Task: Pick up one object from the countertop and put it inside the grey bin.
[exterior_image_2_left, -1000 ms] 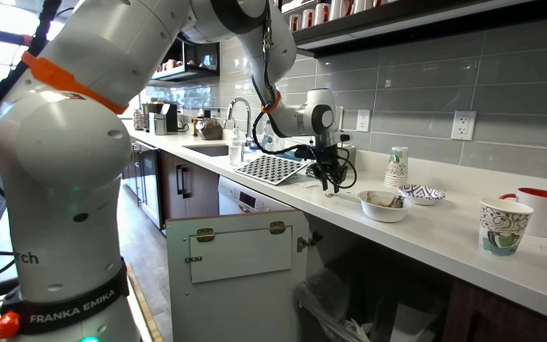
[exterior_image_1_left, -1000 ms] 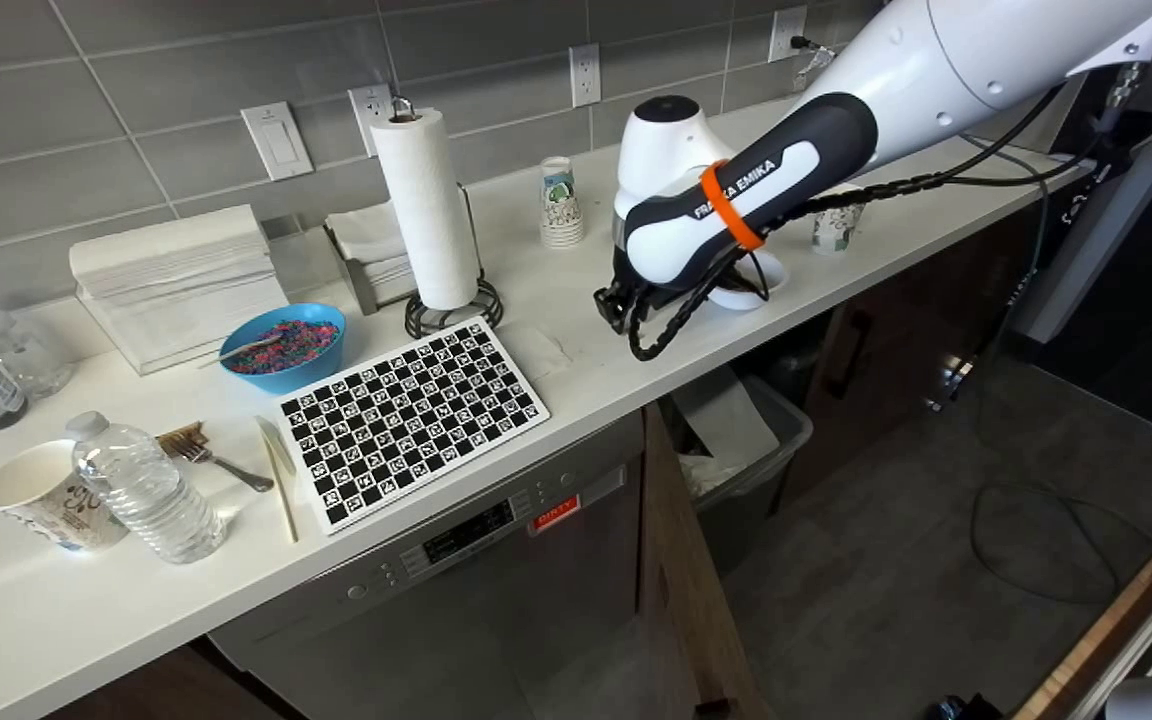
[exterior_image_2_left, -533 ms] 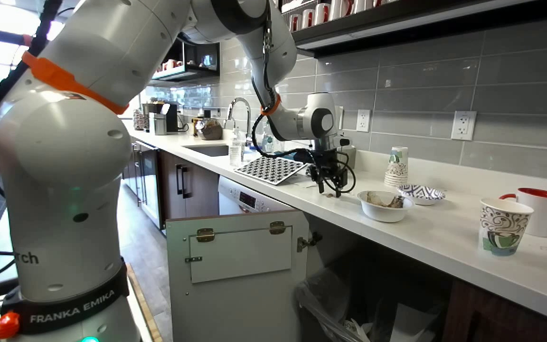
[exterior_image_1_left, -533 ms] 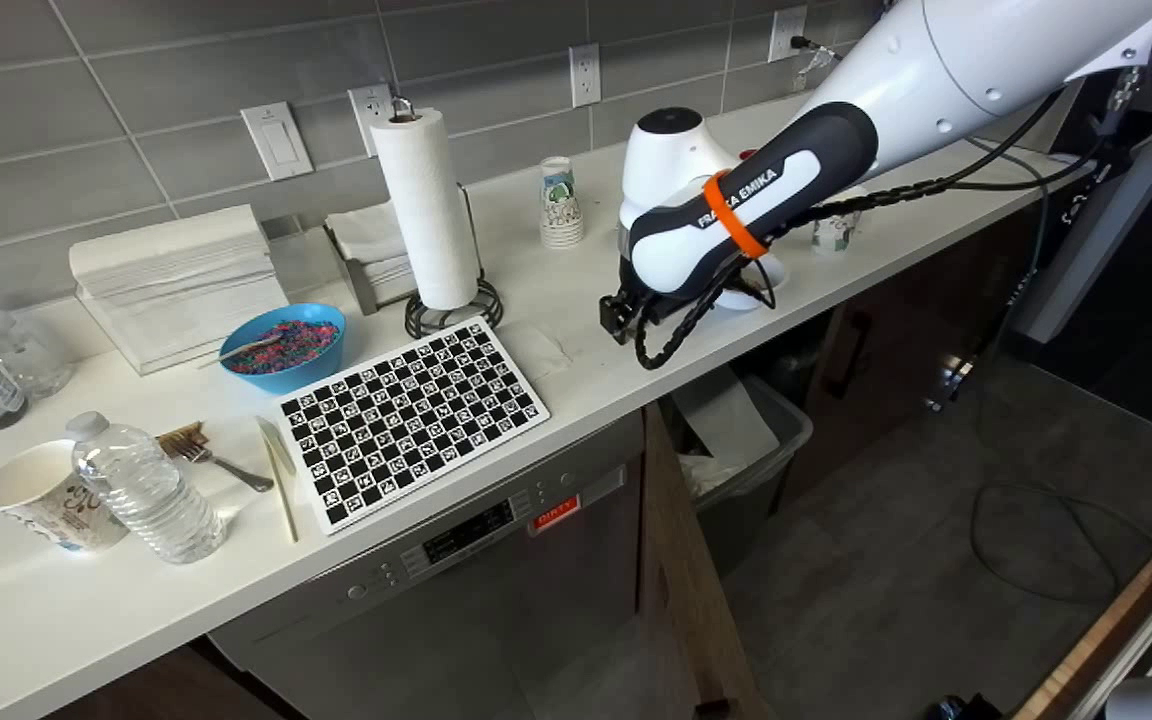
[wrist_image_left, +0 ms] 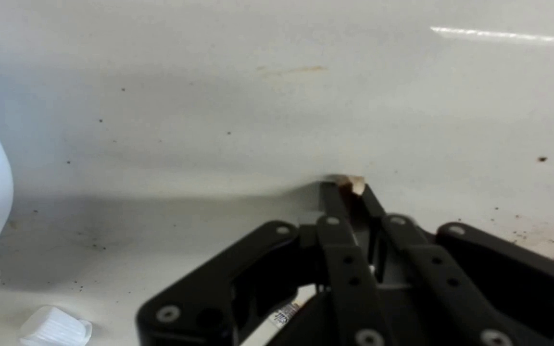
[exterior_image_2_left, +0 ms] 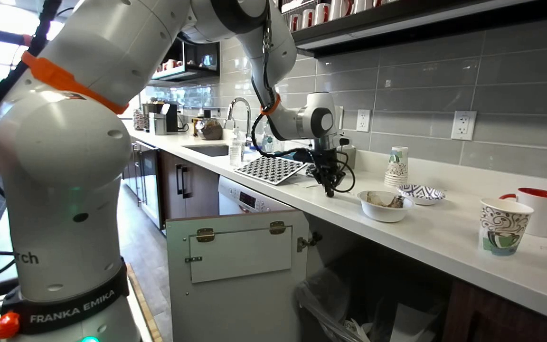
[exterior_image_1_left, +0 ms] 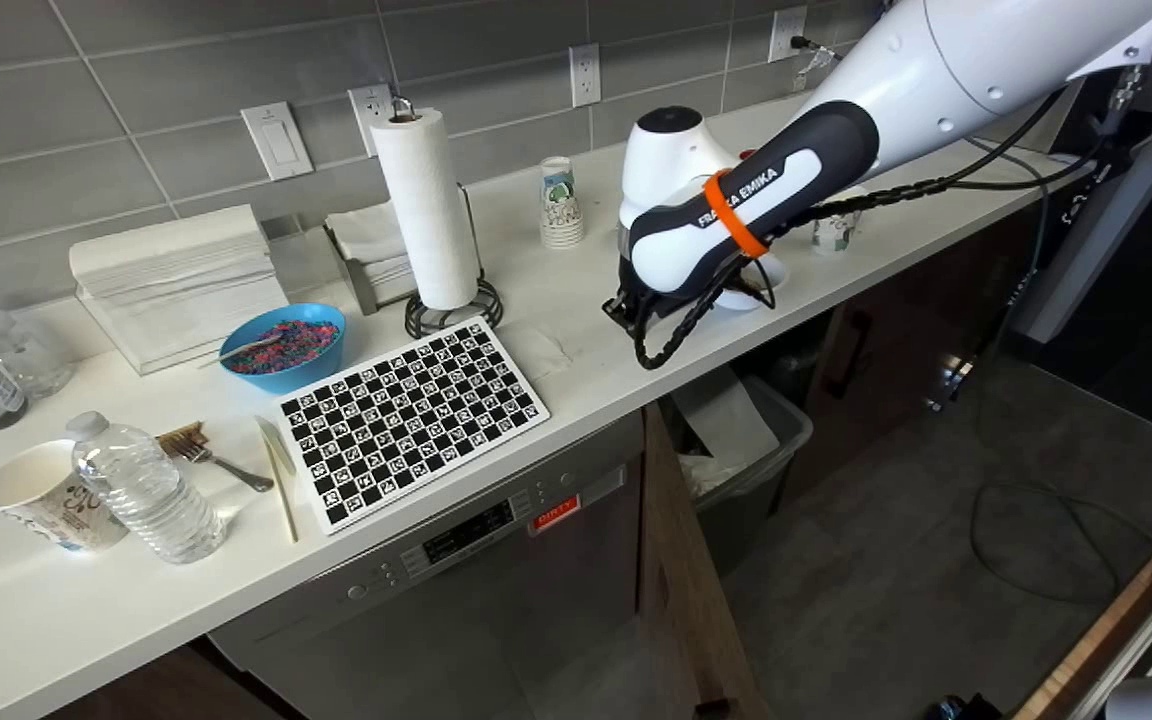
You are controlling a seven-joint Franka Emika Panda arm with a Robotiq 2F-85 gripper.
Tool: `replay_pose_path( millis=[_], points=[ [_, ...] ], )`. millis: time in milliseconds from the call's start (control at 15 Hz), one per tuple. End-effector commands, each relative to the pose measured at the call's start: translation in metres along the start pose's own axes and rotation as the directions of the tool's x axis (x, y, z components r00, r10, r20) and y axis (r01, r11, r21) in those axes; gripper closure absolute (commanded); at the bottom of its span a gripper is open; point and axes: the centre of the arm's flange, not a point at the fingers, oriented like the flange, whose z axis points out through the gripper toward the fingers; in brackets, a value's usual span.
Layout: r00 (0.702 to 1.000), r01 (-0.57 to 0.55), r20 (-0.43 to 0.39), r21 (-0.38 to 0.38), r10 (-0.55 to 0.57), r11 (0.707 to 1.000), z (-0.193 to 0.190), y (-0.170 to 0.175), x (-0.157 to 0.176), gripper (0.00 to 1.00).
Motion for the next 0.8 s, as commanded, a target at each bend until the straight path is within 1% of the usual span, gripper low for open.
replay_pose_path(
  millis=[0, 267, 533, 733],
  points=[
    [1.0, -0.013, 0.003, -0.001, 0.013, 1.0, 0.002, -0.004, -0.01, 1.0],
    [1.0, -0.022, -0.002, 0.006, 0.022, 1.0, -0.017, 0.004, -0.029, 1.0],
    [1.0, -0.011, 0.01, 0.015, 0.011, 1.0, -0.047, 0.012, -0.063, 1.0],
    [1.0, 0.005, 0.028, 0.018, -0.006, 1.0, -0.068, 0.019, -0.095, 1.0]
  ],
)
